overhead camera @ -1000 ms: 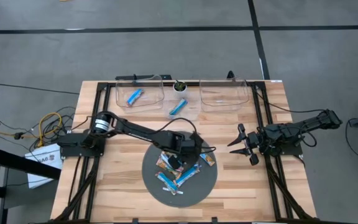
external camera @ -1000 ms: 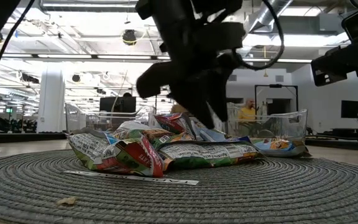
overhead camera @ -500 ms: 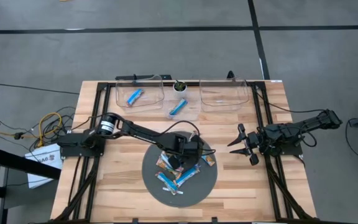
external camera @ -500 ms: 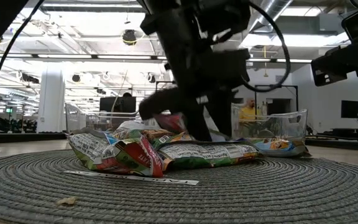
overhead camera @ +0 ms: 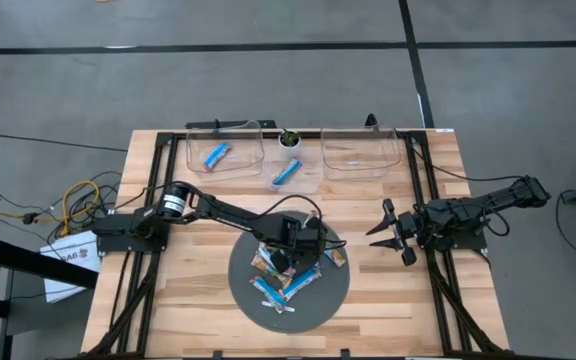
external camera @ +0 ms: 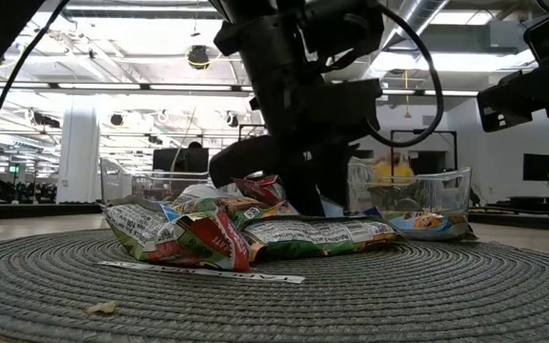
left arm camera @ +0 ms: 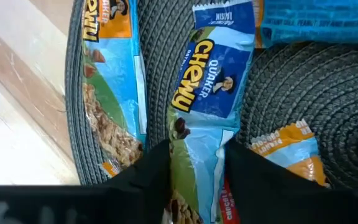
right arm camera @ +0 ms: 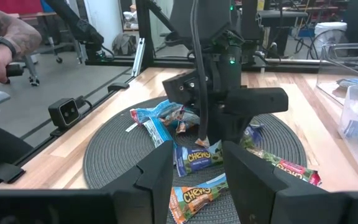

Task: Pick and place Granola Bars by type
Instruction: Put the blue granola bar into the white bin

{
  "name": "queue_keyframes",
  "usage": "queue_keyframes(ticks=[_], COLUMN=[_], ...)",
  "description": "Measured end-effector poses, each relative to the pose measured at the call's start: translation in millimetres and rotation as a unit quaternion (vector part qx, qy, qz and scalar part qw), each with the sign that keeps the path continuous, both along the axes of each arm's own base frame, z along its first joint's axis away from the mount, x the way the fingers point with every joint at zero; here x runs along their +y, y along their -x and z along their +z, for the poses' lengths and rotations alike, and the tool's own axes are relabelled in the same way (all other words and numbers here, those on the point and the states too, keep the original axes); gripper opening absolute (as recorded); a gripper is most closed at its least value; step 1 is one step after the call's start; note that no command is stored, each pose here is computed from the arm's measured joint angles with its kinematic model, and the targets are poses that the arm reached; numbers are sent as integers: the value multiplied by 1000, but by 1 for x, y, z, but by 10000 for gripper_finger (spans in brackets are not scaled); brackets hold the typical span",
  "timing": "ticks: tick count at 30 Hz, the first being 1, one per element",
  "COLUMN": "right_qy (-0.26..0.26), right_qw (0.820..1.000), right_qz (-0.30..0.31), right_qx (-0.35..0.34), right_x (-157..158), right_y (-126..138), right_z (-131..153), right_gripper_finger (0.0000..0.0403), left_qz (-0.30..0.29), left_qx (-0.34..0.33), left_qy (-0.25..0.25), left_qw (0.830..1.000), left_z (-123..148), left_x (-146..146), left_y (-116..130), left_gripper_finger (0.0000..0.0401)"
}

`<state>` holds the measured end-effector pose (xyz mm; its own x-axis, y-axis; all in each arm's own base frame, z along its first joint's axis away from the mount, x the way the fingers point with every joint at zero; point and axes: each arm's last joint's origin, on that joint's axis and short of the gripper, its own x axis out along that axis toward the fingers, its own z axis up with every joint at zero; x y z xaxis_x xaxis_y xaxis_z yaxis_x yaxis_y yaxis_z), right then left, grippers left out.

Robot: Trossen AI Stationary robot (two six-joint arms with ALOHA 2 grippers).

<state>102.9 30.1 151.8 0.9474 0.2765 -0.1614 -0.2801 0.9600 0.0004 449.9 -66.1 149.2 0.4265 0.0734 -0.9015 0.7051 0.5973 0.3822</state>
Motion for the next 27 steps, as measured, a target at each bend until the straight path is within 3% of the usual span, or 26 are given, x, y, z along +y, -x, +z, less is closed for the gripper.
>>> queue_keyframes(ticks=[9,18,23,27], right_qy=[0,0,0,0], right_qw=[1000,1000,1000,1000], right_qz=[0,0,0,0], right_qx=[0,0,0,0], right_x=[0,0,0,0], right_y=[0,0,0,0], right_z=[0,0,0,0], right_gripper_finger=[133,133,134,134], left_qz=[12,96,184,260], left_qx=[-7,-57,-104,-134], left_qy=[4,20,62,108], left_qw=[1000,994,975,950], left_z=[0,15,39,61], left_x=[-2,-1,3,12], left_y=[-1,-3,-2,3], left_gripper_finger=[31,37,38,31])
